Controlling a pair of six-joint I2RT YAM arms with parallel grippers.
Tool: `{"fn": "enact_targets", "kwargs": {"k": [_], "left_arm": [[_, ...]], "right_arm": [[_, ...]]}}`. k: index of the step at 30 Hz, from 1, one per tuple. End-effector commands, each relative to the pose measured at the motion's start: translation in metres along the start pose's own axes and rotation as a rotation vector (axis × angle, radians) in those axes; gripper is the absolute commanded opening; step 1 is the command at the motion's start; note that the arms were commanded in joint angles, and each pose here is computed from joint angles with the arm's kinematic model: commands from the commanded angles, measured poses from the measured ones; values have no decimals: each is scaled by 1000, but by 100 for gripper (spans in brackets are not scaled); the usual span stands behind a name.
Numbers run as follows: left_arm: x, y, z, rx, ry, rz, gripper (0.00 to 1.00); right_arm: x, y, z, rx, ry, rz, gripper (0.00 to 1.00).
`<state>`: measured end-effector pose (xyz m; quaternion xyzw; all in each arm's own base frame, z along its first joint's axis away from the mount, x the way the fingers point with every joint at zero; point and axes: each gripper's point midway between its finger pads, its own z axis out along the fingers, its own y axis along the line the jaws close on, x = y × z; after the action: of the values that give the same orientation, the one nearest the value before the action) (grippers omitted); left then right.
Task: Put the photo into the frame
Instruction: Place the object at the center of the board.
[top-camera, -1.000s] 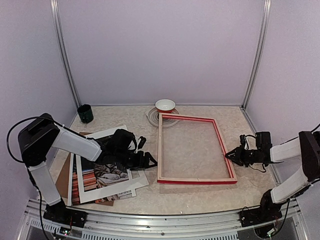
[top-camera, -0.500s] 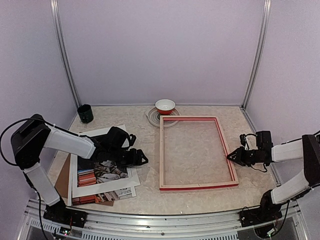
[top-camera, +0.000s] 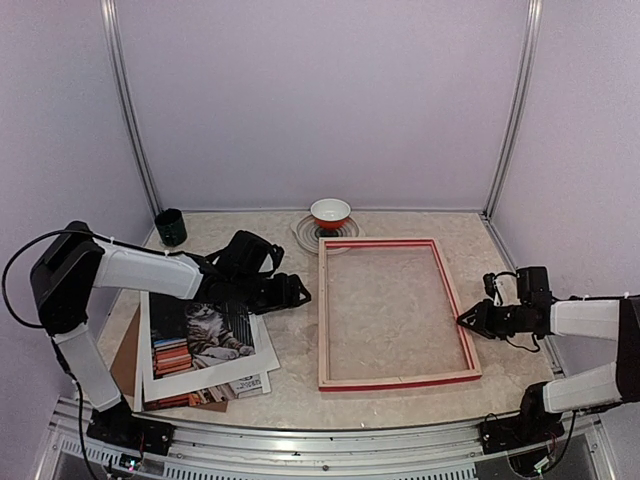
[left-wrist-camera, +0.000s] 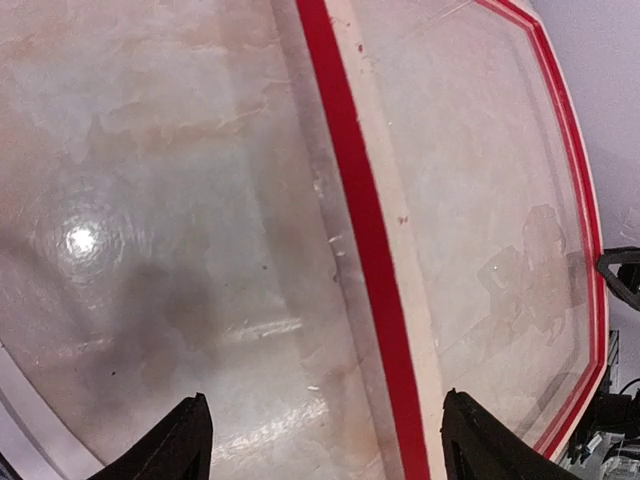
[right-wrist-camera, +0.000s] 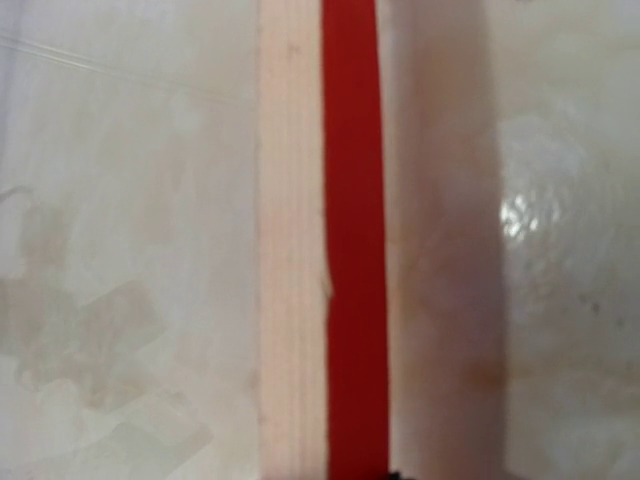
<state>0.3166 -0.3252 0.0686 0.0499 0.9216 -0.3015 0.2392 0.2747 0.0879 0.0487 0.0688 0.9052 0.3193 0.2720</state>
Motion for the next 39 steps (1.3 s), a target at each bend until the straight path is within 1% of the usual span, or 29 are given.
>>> {"fn": "enact_targets", "kwargs": {"k": [1,5,8,18,24,30,36,37,39], "left_arm": [[-21,-23,9,13,-34,29,78],[-29,-32,22,6,-30,39,79],[-26,-31,31,-11,-17,41,78],[-12,-19,36,-63,0,41,78],[-15,-14,37,-83,-13,50,73],[-16,0,52,-107,-5,42,69],[-27,10,50,-128,-35,20,68],[-31,10,48,-130,-45,18,68],[-39,10,40,-134,-65,13,69]], "right_arm": [[7,11,-6,-20,8,9,14],[16,22,-7,-15,26,-15,13],[20,25,-9,-8,29,-12,13],[34,26,-15,13,28,35,12],[34,12,-7,64,9,79,13],[28,1,8,85,-8,94,14],[23,-4,20,92,-3,82,17],[23,-4,22,88,1,82,19],[22,-2,23,79,6,81,28]]}}
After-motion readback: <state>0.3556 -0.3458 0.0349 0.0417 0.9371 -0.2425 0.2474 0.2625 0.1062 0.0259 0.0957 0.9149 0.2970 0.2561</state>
